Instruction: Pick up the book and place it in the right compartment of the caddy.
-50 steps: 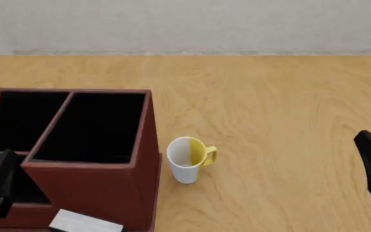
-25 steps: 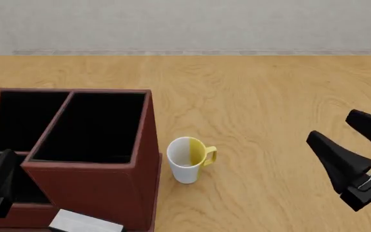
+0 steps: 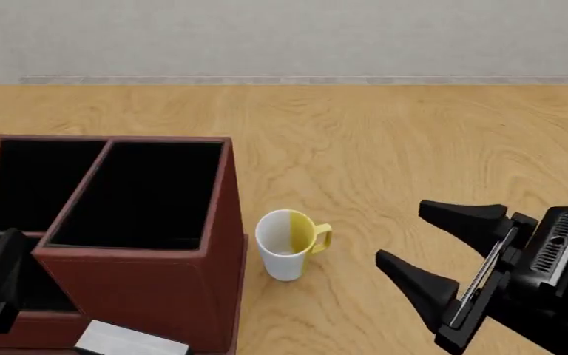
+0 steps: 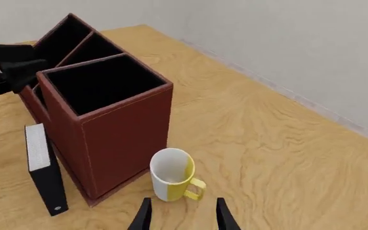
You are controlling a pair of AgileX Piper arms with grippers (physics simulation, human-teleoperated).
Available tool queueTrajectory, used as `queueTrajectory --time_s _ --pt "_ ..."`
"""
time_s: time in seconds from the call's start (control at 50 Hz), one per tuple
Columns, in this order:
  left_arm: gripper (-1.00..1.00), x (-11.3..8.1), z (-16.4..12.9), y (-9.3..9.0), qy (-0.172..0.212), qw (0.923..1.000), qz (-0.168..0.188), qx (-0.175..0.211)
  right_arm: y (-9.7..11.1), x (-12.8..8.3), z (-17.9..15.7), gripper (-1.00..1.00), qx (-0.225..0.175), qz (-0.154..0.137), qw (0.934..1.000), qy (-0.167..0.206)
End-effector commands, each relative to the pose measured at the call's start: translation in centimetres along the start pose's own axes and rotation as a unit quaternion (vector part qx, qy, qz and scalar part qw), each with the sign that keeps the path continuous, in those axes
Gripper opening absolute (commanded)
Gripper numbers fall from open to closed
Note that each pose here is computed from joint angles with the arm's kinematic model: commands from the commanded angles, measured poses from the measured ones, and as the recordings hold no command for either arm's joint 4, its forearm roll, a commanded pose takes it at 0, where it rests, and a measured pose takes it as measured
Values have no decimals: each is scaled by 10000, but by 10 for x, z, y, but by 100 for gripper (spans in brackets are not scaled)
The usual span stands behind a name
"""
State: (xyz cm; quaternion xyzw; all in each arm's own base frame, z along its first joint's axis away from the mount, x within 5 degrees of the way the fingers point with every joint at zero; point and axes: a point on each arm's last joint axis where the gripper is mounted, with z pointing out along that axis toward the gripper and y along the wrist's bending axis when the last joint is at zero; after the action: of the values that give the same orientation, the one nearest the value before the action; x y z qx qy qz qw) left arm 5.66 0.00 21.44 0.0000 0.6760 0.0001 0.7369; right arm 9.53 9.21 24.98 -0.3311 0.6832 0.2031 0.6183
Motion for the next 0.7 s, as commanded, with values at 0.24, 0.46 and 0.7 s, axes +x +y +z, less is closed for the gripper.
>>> queueTrajectory --time_s 0.24,0.46,0.7 --pt "100 0 0 0 -2 10000 0 -1 30 -1 27 100 -945 -89 9954 140" --pt "100 0 0 0 -2 10000 0 1 47 2 42 100 -1315 -86 9909 270" --pt "100 0 0 0 1 10000 0 1 60 1 53 100 -1580 -98 9868 347"
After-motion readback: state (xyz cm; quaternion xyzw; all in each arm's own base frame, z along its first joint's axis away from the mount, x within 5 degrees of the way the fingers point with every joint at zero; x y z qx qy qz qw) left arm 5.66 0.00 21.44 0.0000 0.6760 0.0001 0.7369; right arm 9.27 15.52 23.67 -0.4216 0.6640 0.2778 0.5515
